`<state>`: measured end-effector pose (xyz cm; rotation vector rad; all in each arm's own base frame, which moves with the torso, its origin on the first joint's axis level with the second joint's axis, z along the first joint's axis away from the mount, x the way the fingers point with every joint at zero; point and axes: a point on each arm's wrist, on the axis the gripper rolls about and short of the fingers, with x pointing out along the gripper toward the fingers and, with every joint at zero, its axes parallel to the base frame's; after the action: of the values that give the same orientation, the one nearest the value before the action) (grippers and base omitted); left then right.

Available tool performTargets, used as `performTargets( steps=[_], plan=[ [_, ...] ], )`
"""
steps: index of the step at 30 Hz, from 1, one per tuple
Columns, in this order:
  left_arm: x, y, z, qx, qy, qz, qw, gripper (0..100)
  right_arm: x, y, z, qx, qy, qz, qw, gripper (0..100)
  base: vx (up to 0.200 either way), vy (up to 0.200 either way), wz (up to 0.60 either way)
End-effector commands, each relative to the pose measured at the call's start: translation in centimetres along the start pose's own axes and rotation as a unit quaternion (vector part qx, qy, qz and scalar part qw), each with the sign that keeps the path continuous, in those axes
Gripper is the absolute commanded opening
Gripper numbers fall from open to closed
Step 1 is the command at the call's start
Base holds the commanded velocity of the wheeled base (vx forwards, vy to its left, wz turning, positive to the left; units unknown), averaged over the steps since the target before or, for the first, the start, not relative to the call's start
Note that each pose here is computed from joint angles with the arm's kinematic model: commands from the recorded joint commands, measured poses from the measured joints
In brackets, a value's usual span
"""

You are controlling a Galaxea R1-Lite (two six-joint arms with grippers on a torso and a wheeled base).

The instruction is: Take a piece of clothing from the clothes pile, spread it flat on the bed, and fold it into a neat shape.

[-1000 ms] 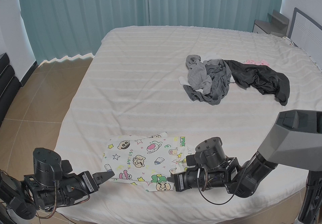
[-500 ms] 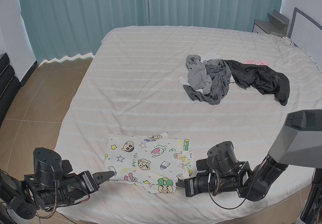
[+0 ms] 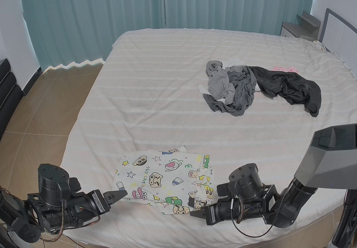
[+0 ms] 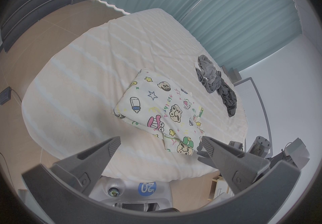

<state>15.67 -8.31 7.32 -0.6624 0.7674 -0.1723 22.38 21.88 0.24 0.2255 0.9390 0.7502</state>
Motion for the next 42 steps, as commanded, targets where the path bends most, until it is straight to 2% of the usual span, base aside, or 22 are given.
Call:
performTargets(
  steps=[1, 5, 8, 10, 13, 14, 16, 17, 18, 20, 21, 24, 30, 34, 42],
  plan=[
    [0.4, 0.1, 0.0, -0.002, 0.003, 0.007, 1.0000, 100, -0.4, 0.0, -0.5, -0.001, 0.006, -0.002, 1.0000, 100, 0.000, 0.000, 0.00],
    [1.1, 0.4, 1.0, -0.016, -0.009, 0.015, 0.9997, 100, -0.9, 0.0, -0.5, 0.002, 0.003, -0.004, 1.0000, 100, 0.000, 0.000, 0.00],
    [2.5, 0.0, 3.4, -0.023, -0.031, 0.000, 0.9993, 100, -2.2, -0.7, 0.3, 0.013, -0.025, -0.017, 0.9994, 100, 0.000, 0.000, 0.00],
    [3.5, 0.2, 4.8, 0.006, -0.038, 0.007, 0.9992, 100, -2.9, -1.5, 0.7, 0.024, -0.037, -0.028, 0.9987, 100, 0.000, 0.000, 0.00],
    [5.4, 1.1, 7.0, 0.068, -0.036, 0.047, 0.9960, 100, -3.4, -3.1, 1.4, 0.043, -0.052, -0.049, 0.9965, 100, 0.000, 0.000, 0.00],
    [5.5, 1.1, 7.1, 0.069, -0.035, 0.049, 0.9958, 100, -3.4, -3.2, 1.4, 0.044, -0.052, -0.050, 0.9964, 100, 0.000, 0.000, 0.00],
    [7.6, 1.3, 9.6, 0.074, -0.016, 0.081, 0.9938, 100, -3.2, -4.2, 1.8, 0.055, -0.057, -0.061, 0.9950, 100, 0.000, 0.000, 0.00],
    [8.1, 1.2, 10.2, 0.070, -0.008, 0.084, 0.9940, 100, -3.1, -4.4, 1.9, 0.057, -0.059, -0.062, 0.9946, 100, 0.000, 0.000, 0.00],
    [9.1, 1.2, 11.3, 0.063, 0.019, 0.076, 0.9949, 100, -2.5, -4.8, 2.5, 0.059, -0.065, -0.064, 0.9941, 100, 0.000, 0.000, 0.00],
    [9.5, 1.2, 11.8, 0.061, 0.035, 0.065, 0.9954, 100, -2.1, -5.1, 2.7, 0.061, -0.068, -0.068, 0.9935, 100, 0.000, 0.000, 0.00],
    [10.4, 1.7, 12.6, 0.069, 0.060, 0.045, 0.9948, 100, -1.2, -5.6, 3.5, 0.065, -0.079, -0.074, 0.9920, 100, 0.000, 0.000, 0.00],
    [12.4, 3.2, 12.9, 0.091, 0.084, 0.048, 0.9911, 100, 0.2, -5.7, 4.5, 0.077, -0.084, -0.070, 0.9910, 100, 0.000, 0.000, 0.00],
    [15.1, 5.1, 12.7, 0.088, 0.106, 0.059, 0.9887, 100, 1.1, -5.7, 5.5, 0.083, -0.076, -0.070, 0.9912, 100, 0.000, 0.000, 0.00],
    [15.3, 5.5, 13.0, 0.080, 0.116, 0.035, 0.9894, 100, 1.3, -5.6, 5.8, 0.108, -0.072, -0.055, 0.9900, 100, 0.000, 0.000, 0.00],
    [16.0, 6.0, 12.9, 0.074, 0.134, 0.000, 0.9882, 100, 2.1, -5.9, 6.0, 0.120, -0.055, -0.060, 0.9894, 100, 0.000, 0.000, 0.00]
  ],
)
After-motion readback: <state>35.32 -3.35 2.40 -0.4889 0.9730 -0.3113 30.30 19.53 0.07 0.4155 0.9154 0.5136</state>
